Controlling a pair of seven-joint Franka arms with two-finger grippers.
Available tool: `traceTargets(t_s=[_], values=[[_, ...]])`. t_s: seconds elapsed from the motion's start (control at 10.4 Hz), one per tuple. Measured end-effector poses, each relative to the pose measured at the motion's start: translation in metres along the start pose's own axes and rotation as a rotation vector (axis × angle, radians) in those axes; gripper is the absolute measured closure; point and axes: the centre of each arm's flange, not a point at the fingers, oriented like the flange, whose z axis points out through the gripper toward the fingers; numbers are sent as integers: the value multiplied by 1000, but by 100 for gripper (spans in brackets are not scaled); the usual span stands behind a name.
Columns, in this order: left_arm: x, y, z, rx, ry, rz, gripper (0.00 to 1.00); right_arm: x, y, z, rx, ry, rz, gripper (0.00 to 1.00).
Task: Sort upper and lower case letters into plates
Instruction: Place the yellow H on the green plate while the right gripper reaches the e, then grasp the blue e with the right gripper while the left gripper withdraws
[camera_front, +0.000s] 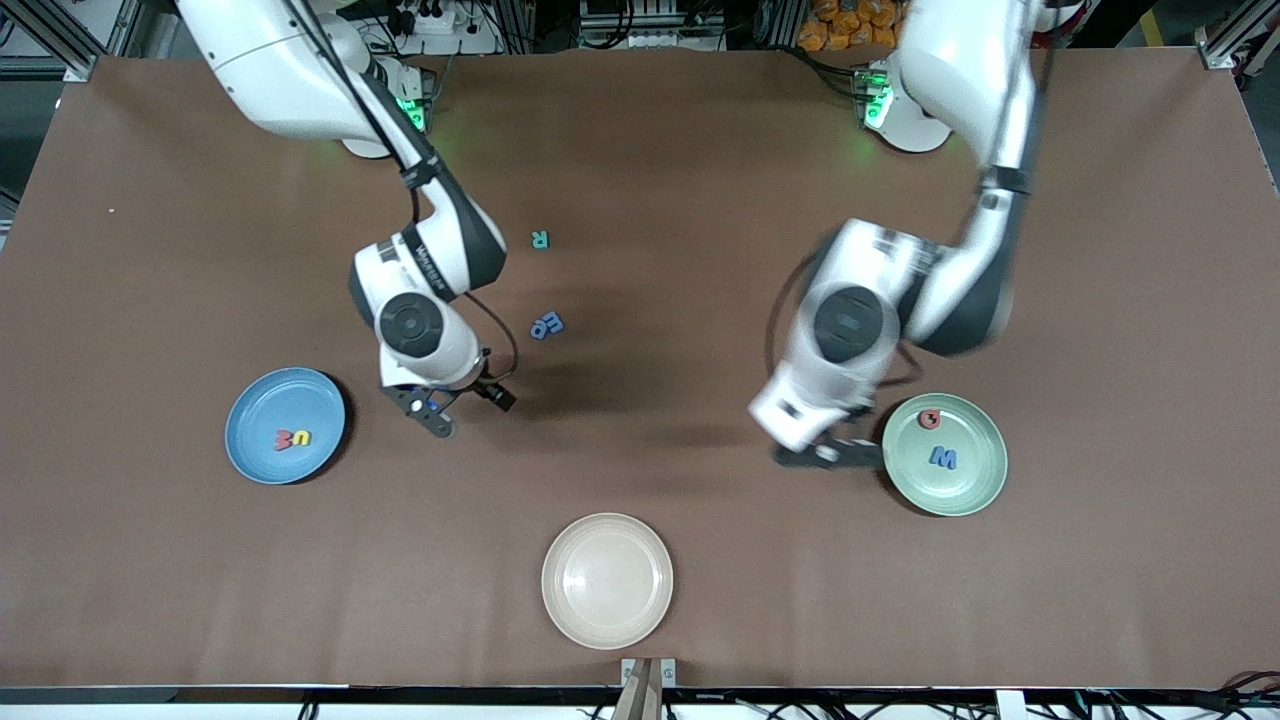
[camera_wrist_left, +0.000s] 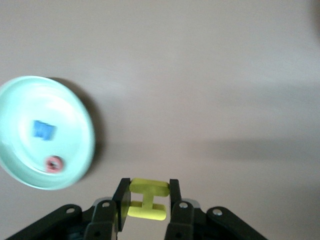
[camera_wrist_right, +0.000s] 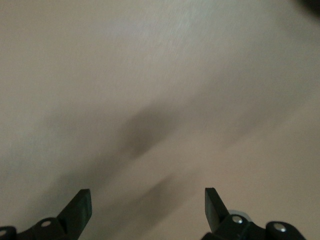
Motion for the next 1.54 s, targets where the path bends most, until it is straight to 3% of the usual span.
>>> traceTargets(t_s=[0.29, 0.48, 0.58, 0.77, 0.96, 1.25, 1.54], values=[[24, -137, 48, 5, -102, -4, 64, -81, -31, 6, 36, 23, -44, 0], [26, -185, 75, 1, -146, -4, 64, -133, -42, 15, 34, 26, 36, 0], [27, -189, 80, 2, -153, -6, 53, -146, -39, 25, 24, 24, 92, 0], [28, -181, 74, 1, -141, 5, 31, -142, -21, 46, 65, 29, 154, 0], [32, -176, 53, -5, -104, 12, 2, -124, 1, 54, 74, 30, 192, 0], [29, -166, -26, -34, 8, 30, 0, -112, 14, 48, 85, 26, 225, 0], [4, -133, -96, -59, 49, 88, 0, -118, 18, 54, 158, -13, 286, 0]])
